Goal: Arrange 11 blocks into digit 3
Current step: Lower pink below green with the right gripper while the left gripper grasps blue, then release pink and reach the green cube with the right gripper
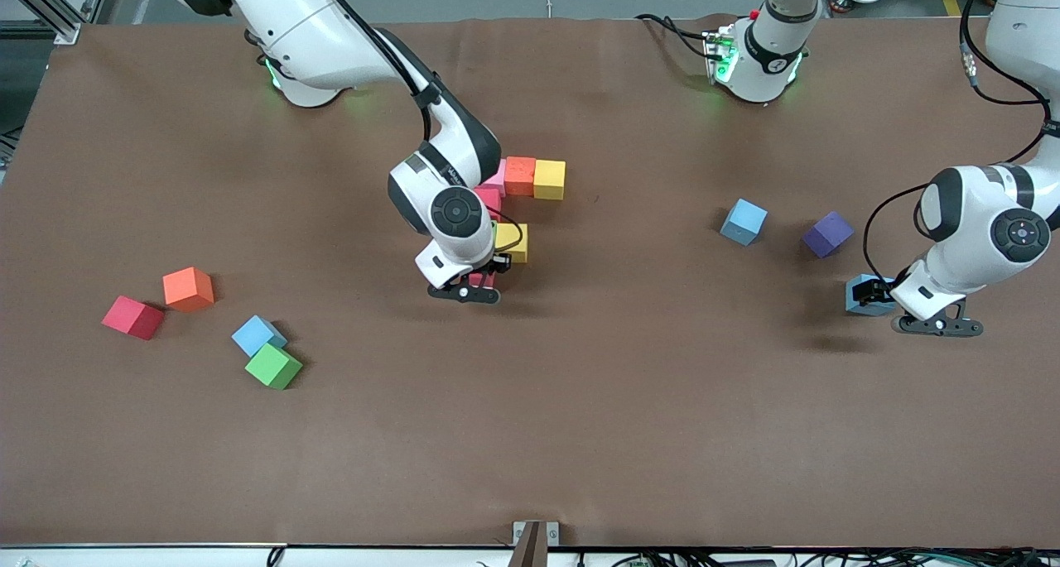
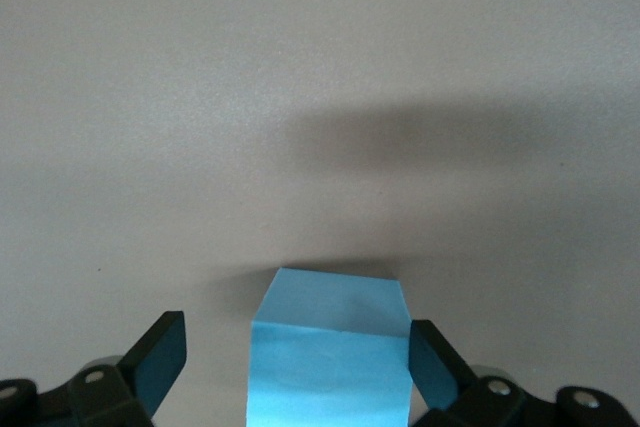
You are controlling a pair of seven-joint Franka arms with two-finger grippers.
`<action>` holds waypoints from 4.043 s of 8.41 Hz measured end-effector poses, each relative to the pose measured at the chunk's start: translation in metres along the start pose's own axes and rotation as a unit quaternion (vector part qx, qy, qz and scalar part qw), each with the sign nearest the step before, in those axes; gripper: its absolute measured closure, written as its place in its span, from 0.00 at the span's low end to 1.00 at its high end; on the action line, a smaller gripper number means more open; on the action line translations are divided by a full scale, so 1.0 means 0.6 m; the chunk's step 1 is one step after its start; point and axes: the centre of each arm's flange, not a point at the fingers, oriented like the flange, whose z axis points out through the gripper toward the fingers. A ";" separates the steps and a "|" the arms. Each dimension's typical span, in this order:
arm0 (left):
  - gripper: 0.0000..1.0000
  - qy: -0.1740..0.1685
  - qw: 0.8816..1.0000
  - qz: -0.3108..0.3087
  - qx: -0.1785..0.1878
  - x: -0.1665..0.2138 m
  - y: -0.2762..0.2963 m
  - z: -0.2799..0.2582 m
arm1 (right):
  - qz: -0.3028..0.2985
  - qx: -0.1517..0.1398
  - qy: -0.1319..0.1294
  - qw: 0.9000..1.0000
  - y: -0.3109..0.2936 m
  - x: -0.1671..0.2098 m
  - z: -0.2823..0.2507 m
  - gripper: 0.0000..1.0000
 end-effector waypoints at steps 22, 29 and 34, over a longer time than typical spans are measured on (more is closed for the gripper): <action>0.27 0.023 0.997 -0.074 -0.015 -0.042 -0.012 0.023 | 0.125 0.030 0.036 0.991 0.432 0.292 -0.215 0.00; 0.43 0.033 0.988 -0.149 -0.028 0.047 0.087 -0.079 | 0.162 0.041 0.048 0.985 0.660 0.349 -0.212 0.00; 0.43 0.031 0.967 -0.249 -0.054 0.087 0.247 -0.157 | 0.198 0.055 0.051 0.977 0.714 0.378 -0.109 0.00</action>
